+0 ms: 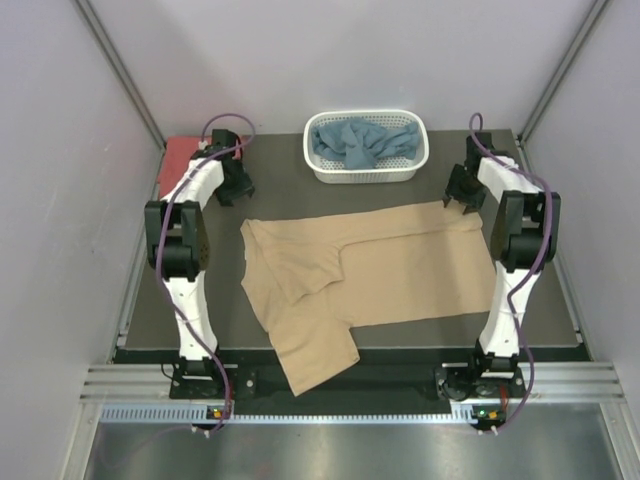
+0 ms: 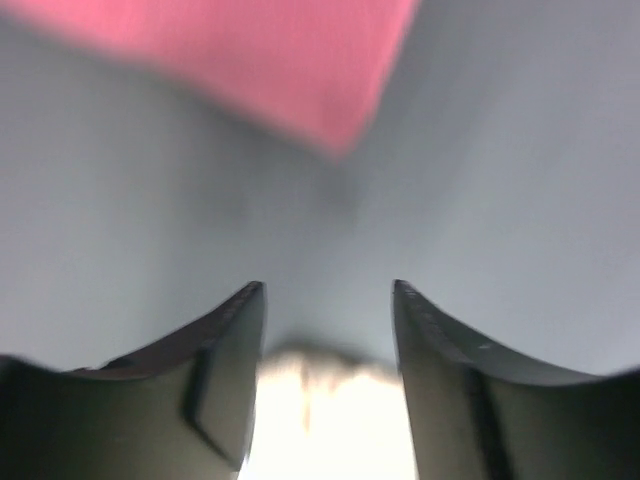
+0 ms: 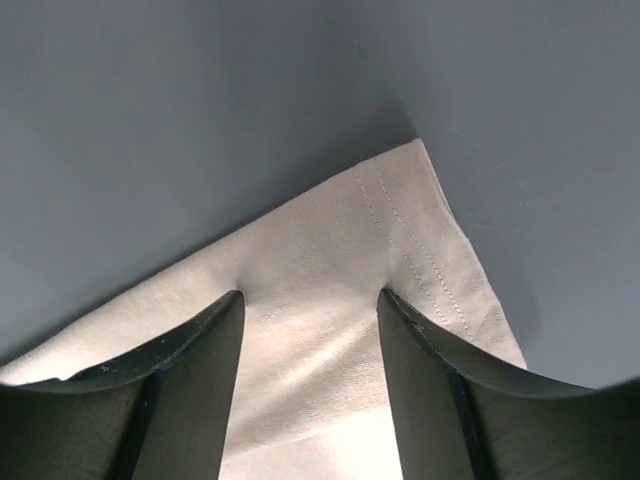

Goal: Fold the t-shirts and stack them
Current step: Fold the tshirt

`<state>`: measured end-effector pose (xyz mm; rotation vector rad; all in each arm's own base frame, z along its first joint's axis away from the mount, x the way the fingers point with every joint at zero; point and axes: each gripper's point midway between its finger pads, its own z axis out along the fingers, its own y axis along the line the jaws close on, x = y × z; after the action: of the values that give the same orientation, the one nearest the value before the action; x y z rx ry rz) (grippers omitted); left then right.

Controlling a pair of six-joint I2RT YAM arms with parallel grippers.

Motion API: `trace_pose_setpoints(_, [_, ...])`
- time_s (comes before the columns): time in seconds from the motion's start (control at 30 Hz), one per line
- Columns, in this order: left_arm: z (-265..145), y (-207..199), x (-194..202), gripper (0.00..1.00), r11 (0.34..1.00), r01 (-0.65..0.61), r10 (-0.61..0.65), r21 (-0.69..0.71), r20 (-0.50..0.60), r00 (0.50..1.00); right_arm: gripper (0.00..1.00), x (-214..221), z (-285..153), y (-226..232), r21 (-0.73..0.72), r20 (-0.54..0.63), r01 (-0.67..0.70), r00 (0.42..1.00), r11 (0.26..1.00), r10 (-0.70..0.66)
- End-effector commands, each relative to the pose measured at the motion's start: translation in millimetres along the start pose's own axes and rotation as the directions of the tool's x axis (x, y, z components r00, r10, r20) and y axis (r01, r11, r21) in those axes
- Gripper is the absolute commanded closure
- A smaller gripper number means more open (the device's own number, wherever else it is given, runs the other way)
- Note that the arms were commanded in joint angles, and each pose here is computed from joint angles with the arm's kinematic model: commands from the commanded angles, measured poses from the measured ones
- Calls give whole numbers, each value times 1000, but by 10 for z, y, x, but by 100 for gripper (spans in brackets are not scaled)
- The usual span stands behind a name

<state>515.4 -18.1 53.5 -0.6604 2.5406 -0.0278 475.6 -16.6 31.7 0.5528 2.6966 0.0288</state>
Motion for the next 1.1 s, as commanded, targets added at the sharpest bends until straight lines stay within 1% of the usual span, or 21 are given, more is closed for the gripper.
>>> trace_pose_setpoints(0.0, [-724,-27,-78,39,998,-29,24,64,67,997,43,-239,-447,95,-7,105,49,993,999,-48])
trace_pose_setpoints(0.03, [-803,43,55,36,996,-53,49,72,55,997,43,-239,-506,135,-20,114,62,992,998,-59])
trace_pose_setpoints(0.07, [-826,4,40,35,992,-69,60,105,82,995,42,-227,-616,188,-33,129,73,989,997,-68])
trace_pose_setpoints(0.1, [-840,-39,114,35,982,-108,98,154,71,993,42,-227,-672,216,-42,138,82,988,996,-76])
trace_pose_setpoints(0.2, [-828,-47,307,36,963,-174,172,205,28,985,42,-215,-863,301,-100,158,97,984,990,-80])
trace_pose_setpoints(0.23, [-800,-34,344,37,962,-186,186,202,17,982,42,-214,-972,357,-138,171,105,982,985,-81])
trace_pose_setpoints(0.3, [-731,-43,368,39,947,-237,239,215,14,971,41,-146,-1030,378,-164,167,106,983,981,-78])
trace_pose_setpoints(0.33, [-667,-38,372,39,947,-248,252,206,7,968,41,-152,-1122,405,-185,183,114,980,976,-80])
trace_pose_setpoints(0.4, [-551,-37,391,38,935,-287,293,208,2,956,41,-75,-1144,391,-193,176,126,980,973,-92])
trace_pose_setpoints(0.43, [-511,-57,394,38,932,-292,300,216,-2,954,41,-69,-1212,388,-198,188,132,978,971,-95])
trace_pose_setpoints(0.53, [-345,-93,484,37,922,-304,319,238,-25,948,41,21,-1241,326,-184,185,139,977,973,-104])
trace_pose_setpoints(0.63, [-266,-136,541,38,911,-325,343,252,-29,939,41,104,-1246,294,-183,174,145,978,972,-113])
trace_pose_setpoints(0.73, [-230,-98,621,38,912,-339,358,233,-44,933,41,157,-1260,280,-186,169,148,979,971,-117])
trace_pose_setpoints(0.9, [-240,44,718,41,922,-351,365,163,-66,929,41,201,-1240,331,-218,154,147,981,965,-115])
trace_pose_setpoints(1.03, [-273,101,755,48,926,-350,363,143,-73,929,40,197,-1191,372,-235,144,144,983,961,-112])
trace_pose_setpoints(1.07, [-265,108,769,53,926,-350,364,142,-79,928,40,197,-1184,376,-236,141,141,984,961,-110])
